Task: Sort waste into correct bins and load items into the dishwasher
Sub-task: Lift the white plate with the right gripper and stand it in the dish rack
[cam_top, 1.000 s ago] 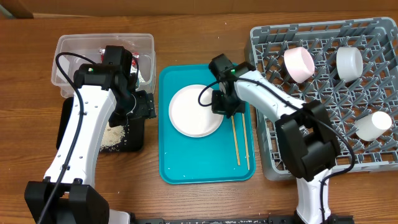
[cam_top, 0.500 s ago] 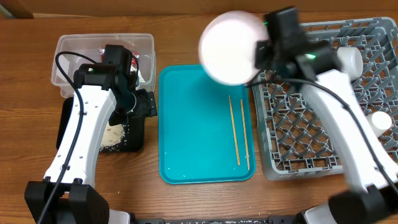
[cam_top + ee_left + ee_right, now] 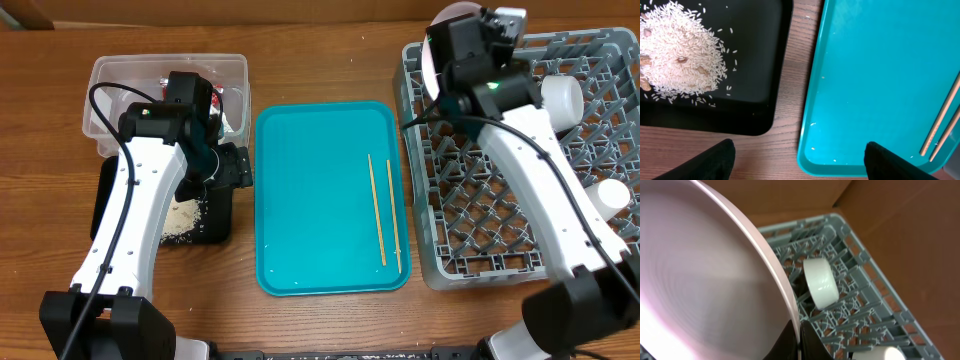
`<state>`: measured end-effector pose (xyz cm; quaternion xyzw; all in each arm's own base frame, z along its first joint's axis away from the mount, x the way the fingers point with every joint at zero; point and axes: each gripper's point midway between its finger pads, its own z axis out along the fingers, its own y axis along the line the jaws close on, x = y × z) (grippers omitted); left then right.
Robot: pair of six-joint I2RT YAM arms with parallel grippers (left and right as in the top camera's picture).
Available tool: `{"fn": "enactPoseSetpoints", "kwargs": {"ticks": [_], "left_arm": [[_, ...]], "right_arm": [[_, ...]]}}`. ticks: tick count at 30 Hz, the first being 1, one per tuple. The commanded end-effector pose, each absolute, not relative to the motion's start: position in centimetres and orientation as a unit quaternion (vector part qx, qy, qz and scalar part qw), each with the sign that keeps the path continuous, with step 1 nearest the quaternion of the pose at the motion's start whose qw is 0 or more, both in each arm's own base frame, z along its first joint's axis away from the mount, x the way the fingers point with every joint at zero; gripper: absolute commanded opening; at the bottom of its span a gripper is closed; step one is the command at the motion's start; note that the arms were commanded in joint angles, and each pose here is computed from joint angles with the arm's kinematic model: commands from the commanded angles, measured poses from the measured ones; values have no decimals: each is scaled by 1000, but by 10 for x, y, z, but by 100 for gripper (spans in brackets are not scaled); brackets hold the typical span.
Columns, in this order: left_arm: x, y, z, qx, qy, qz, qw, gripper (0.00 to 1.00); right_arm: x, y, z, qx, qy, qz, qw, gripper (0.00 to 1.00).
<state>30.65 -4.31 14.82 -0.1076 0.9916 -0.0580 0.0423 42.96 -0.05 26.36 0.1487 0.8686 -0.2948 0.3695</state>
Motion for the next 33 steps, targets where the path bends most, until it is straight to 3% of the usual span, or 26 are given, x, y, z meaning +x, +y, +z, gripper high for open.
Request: {"fn": "enactPoseSetpoints", "kwargs": {"ticks": [1, 12, 13, 15, 16, 27, 33], "left_arm": [[305, -45, 149, -98, 992, -58, 44, 84], [305, -46, 149, -98, 992, -62, 43, 84], [305, -46, 149, -98, 992, -62, 43, 84], [305, -46, 149, -98, 992, -62, 43, 84], [305, -46, 149, -98, 992, -62, 43, 84], [306, -46, 149, -98, 992, -62, 44, 84], [306, -47, 149, -98, 992, -62, 46, 85]], "right_arm": [[429, -4, 239, 175, 865, -309, 354, 4], [427, 9, 199, 168, 894, -269, 315, 4], [427, 11, 197, 166, 899, -261, 311, 9], [425, 19, 190, 161, 910, -238, 299, 39], [425, 20, 189, 160, 912, -234, 296, 43], [411, 25, 225, 170, 912, -185, 323, 45], [395, 68, 259, 122, 932, -29, 340, 48]]}}
